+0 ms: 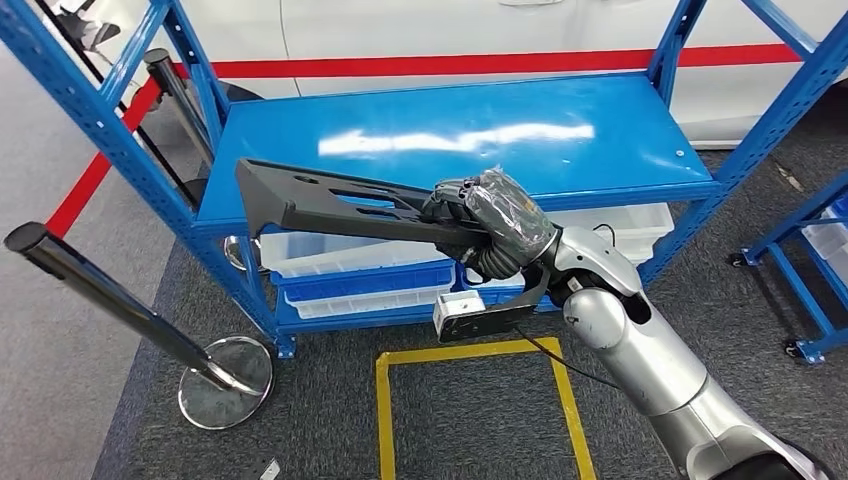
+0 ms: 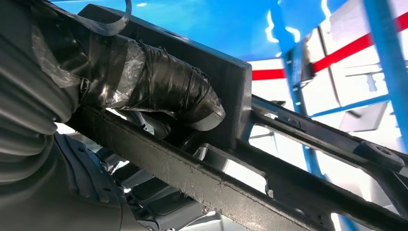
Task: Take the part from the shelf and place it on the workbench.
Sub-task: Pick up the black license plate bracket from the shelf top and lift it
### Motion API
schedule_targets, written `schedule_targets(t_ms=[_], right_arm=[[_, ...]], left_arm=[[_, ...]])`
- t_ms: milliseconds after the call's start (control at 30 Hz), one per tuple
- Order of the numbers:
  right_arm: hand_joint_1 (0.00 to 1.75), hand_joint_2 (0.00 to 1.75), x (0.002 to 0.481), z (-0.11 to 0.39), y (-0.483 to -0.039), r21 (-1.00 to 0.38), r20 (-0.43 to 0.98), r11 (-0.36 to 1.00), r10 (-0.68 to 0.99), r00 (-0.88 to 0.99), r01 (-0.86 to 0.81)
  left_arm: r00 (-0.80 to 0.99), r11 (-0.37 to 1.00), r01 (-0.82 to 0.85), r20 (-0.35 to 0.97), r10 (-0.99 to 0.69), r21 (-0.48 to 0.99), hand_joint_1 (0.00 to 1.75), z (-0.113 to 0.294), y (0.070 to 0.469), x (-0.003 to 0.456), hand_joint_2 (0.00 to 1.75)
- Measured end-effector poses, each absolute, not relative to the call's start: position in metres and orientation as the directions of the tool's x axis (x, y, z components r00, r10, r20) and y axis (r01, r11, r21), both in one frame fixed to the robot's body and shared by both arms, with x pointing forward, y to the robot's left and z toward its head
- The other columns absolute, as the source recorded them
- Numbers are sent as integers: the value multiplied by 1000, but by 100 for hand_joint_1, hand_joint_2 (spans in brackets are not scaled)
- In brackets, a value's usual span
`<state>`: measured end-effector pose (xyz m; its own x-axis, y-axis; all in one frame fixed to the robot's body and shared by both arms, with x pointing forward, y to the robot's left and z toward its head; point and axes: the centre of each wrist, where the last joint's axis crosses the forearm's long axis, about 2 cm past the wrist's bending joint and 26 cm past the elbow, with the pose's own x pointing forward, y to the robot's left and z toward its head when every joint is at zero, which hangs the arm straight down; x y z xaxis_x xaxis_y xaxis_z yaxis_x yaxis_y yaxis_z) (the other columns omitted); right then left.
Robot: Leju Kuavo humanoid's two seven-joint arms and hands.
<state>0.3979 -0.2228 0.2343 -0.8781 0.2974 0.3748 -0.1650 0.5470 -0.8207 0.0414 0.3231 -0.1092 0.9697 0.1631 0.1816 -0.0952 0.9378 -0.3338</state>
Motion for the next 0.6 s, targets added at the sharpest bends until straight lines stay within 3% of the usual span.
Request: schedule_targets(t_ms=[600], right_arm=[[169, 175, 398, 244, -220, -825, 360, 545, 309, -880, -146]], left_arm=[[970, 944, -105, 176, 166, -312, 0, -109, 334, 40, 0]])
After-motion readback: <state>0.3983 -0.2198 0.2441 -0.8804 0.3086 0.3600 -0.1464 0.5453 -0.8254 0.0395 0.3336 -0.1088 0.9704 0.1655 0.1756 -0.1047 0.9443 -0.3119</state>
